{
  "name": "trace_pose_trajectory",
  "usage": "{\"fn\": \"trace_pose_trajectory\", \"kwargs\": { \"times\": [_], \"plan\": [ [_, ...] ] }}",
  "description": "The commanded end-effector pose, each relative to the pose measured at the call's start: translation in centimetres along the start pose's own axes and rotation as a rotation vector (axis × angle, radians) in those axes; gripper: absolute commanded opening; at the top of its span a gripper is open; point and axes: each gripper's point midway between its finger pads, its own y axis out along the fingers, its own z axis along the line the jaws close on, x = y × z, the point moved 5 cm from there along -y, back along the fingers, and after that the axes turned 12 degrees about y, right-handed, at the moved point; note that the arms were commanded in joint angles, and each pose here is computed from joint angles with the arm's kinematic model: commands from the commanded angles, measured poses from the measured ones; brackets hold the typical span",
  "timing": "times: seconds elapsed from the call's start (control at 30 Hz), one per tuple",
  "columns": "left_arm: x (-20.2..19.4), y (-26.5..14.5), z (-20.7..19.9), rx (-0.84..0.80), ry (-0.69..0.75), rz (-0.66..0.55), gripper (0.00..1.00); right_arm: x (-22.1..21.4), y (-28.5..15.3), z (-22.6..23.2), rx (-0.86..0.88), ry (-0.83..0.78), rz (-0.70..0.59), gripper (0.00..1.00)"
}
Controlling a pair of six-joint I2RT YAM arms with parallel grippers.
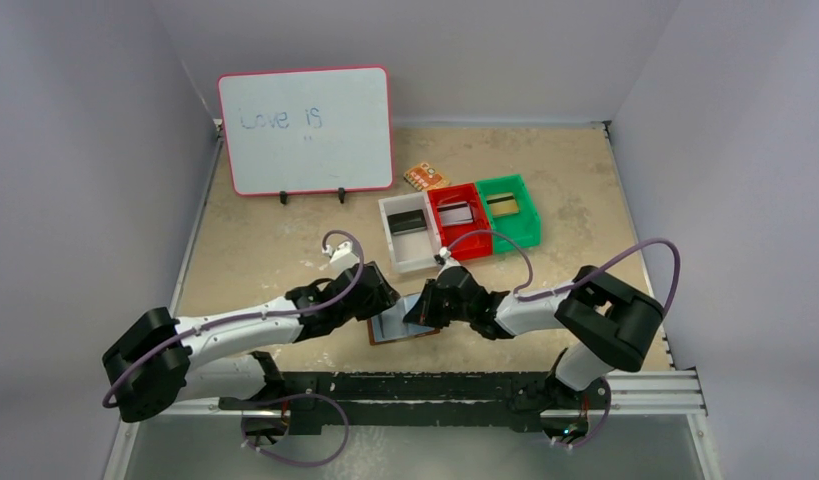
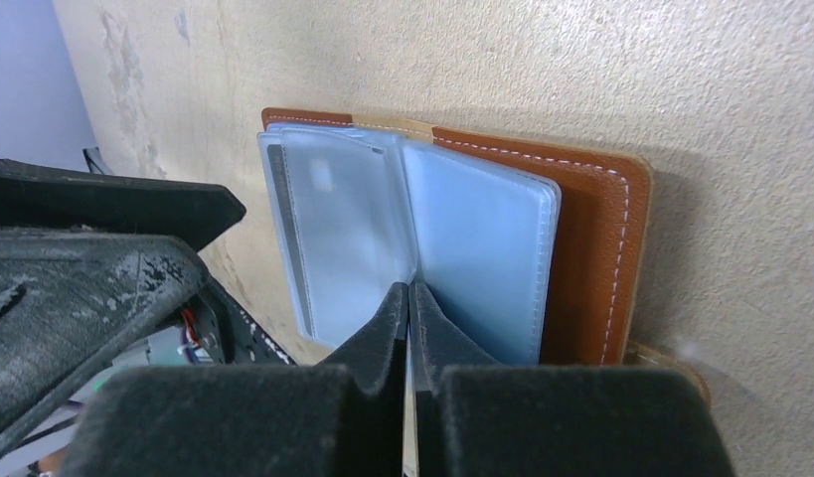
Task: Take the credit cards out of the card holder
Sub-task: Remove the credit card from the card holder.
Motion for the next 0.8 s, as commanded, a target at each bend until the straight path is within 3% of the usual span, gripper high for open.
{"fn": "trace_pose_trajectory", "kwargs": {
  "times": [0.0, 0.77],
  "plan": [
    [0.7, -0.5, 0.8, 0.042, -0.023, -0.053, 0.49, -1.2, -0.4, -6.7, -0.259, -0.005, 0.032, 0.0],
    [-1.7, 1.9, 2.5, 0.089, 0.004, 0.009, 0.5, -1.2, -0.3, -7.1, -0.269, 0.012, 0.037, 0.0]
  ]
}}
